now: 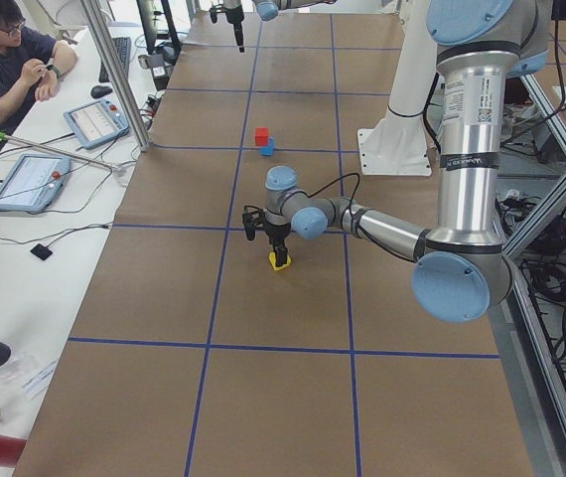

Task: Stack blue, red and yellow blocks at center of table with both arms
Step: 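Move the left gripper back down onto the yellow block and close it, then lift the yellow block with the left gripper and carry it over the stack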

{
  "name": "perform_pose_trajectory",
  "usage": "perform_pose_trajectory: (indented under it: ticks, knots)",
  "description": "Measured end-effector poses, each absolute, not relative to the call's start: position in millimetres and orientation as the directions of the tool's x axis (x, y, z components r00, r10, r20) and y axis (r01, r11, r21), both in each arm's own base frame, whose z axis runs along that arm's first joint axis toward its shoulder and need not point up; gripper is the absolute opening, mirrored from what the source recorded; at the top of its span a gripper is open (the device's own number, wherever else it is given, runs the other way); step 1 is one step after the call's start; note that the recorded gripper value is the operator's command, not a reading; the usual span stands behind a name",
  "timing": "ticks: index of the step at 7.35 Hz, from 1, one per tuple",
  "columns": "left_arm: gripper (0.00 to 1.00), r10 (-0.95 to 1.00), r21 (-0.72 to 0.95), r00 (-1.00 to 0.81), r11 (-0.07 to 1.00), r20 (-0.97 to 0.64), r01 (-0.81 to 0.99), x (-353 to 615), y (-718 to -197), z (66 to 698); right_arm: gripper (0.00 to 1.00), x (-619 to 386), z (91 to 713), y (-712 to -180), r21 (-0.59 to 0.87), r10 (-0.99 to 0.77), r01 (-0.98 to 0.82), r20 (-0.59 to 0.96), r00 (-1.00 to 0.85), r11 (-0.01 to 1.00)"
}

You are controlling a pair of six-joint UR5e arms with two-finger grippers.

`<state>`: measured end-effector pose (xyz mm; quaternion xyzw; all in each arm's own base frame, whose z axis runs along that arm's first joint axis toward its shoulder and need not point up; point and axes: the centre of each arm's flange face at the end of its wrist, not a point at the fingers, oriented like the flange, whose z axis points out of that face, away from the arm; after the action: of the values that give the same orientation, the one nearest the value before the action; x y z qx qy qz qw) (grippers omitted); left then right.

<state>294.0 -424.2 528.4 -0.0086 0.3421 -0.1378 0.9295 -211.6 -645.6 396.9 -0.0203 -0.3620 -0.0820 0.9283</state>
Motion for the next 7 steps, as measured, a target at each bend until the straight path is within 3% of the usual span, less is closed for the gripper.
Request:
perform_pose_trajectory:
  ticks: [7]
  knots:
    - [1.0,-0.218,-0.088,0.74,0.974,-0.636,0.211,289.7,-416.0,530.5,1.0,-211.0,397.8,-645.5,0.02,-0.136,0.166,0.675,0.725,0.986]
